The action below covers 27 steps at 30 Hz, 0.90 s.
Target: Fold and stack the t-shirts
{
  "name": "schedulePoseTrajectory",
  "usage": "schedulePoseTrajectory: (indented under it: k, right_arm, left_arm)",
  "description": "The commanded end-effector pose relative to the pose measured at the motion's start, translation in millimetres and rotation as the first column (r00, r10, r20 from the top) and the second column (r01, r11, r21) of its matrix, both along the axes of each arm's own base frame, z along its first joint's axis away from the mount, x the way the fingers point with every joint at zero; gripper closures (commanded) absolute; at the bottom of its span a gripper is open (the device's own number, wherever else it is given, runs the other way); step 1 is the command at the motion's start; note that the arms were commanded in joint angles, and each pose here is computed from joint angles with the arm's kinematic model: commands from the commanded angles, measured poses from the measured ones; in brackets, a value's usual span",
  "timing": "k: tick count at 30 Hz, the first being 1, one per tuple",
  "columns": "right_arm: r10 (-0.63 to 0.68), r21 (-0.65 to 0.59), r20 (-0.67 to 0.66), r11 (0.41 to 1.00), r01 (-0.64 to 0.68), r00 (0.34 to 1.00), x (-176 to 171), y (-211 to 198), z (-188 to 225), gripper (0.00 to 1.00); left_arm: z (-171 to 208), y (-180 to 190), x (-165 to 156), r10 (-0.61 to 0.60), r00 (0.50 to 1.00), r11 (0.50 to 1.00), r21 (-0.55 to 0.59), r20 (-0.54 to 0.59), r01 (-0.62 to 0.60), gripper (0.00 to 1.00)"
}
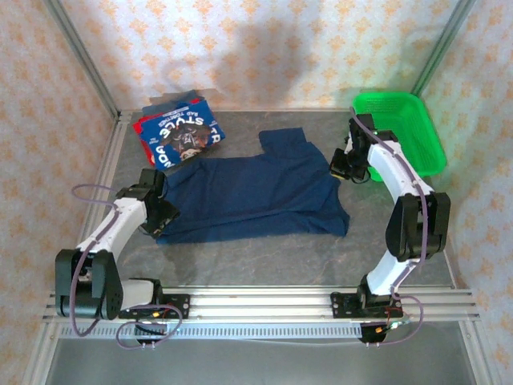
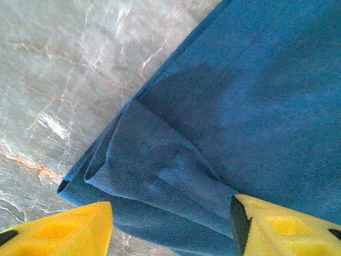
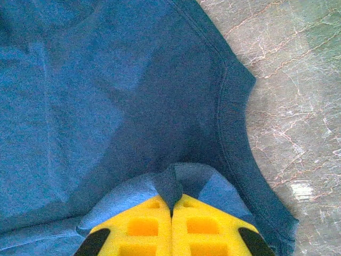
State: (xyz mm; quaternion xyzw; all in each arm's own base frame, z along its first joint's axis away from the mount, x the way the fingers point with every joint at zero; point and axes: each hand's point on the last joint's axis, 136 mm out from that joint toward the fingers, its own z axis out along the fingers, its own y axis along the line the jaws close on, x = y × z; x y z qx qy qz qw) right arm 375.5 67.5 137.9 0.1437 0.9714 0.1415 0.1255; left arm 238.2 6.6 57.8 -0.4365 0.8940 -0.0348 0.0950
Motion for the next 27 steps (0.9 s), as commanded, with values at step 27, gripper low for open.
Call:
schedulePoseTrajectory:
  k: [27]
  right_arm:
    - [-0.002,-0.045,0.008,0.999,0.003,1.000,-8.4,-7.0,2.9,1.00]
  left_arm:
    - [-15.2,19.0,-12.4,0.162,0.985,0.987,0.014,-0.060,-0.162,0.47]
